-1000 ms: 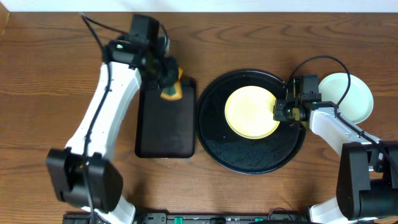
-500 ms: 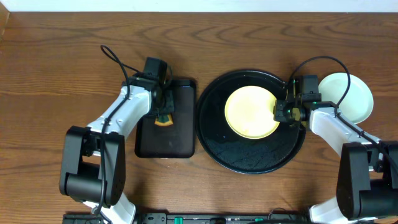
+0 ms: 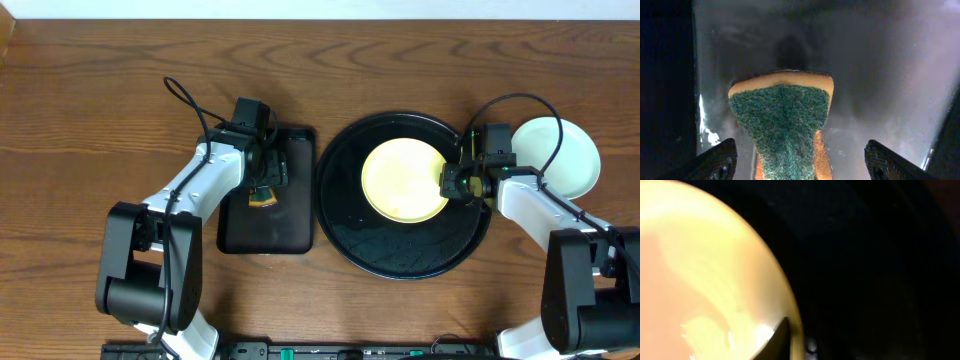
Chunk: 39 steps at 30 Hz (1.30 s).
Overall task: Clean dirty plates on tray and stack at the side
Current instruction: 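Return the sponge with left gripper over the small black tray, then lift the yellow plate with right gripper and tilt it up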
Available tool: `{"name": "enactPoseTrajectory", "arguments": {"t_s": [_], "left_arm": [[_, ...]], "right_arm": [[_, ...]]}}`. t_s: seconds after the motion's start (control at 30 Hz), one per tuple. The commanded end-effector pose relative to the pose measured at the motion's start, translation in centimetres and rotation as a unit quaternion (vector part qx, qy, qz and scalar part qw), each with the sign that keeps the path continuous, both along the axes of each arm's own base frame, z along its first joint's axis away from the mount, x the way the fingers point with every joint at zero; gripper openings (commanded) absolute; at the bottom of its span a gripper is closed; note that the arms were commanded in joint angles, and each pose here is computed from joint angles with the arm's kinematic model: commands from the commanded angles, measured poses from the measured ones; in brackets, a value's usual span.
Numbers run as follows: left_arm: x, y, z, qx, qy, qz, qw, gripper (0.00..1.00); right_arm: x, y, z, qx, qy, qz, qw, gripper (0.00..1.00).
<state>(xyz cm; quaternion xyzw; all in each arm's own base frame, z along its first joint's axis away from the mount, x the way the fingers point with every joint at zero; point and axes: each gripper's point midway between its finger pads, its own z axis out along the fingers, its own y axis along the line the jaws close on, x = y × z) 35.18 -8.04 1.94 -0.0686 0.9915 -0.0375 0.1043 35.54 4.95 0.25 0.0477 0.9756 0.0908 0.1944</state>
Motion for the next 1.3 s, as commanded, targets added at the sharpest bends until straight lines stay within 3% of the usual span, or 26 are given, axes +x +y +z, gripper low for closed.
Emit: {"name": "enactPoseTrajectory", "arguments": {"t_s": [0.0, 0.17, 0.37, 0.83, 0.97, 1.13, 1.27], "left_arm": [[-0.1, 0.3, -0.1, 0.008, 0.0, 0.0, 1.0, 0.82], [-0.1, 0.3, -0.1, 0.008, 0.0, 0.0, 1.0, 0.83], [-0.1, 0.3, -0.1, 0.008, 0.0, 0.0, 1.0, 0.83], [-0.1, 0.3, -0.1, 0.008, 0.0, 0.0, 1.0, 0.84], [-0.1, 0.3, -0.1, 0.008, 0.0, 0.0, 1.0, 0.84], [-0.1, 0.3, -0.1, 0.008, 0.0, 0.0, 1.0, 0.84], [-0.1, 0.3, -0.1, 0.008, 0.0, 0.0, 1.0, 0.84]], "right_arm": [[-0.9, 0.0, -1.0, -0.003, 0.015, 0.001, 1.0, 0.01], [-0.1, 0.0, 0.0, -0.002, -0.001, 0.001, 1.0, 0.01], [1.7, -0.1, 5.4, -0.01, -0.053, 0.006, 0.999, 0.01], [1.1, -1.5, 15.1, -0.189, -0.175, 0.018, 0.966, 0.01], [0.5, 0.1, 17.8, -0.269, -0.215, 0.035, 0.938, 0.01], [-0.8, 1.8, 21.3, -0.409, -0.265, 0.031, 0.873, 0.01], [-2.0, 4.6, 24.7, -0.476, -0.318, 0.033, 0.82, 0.01]]}}
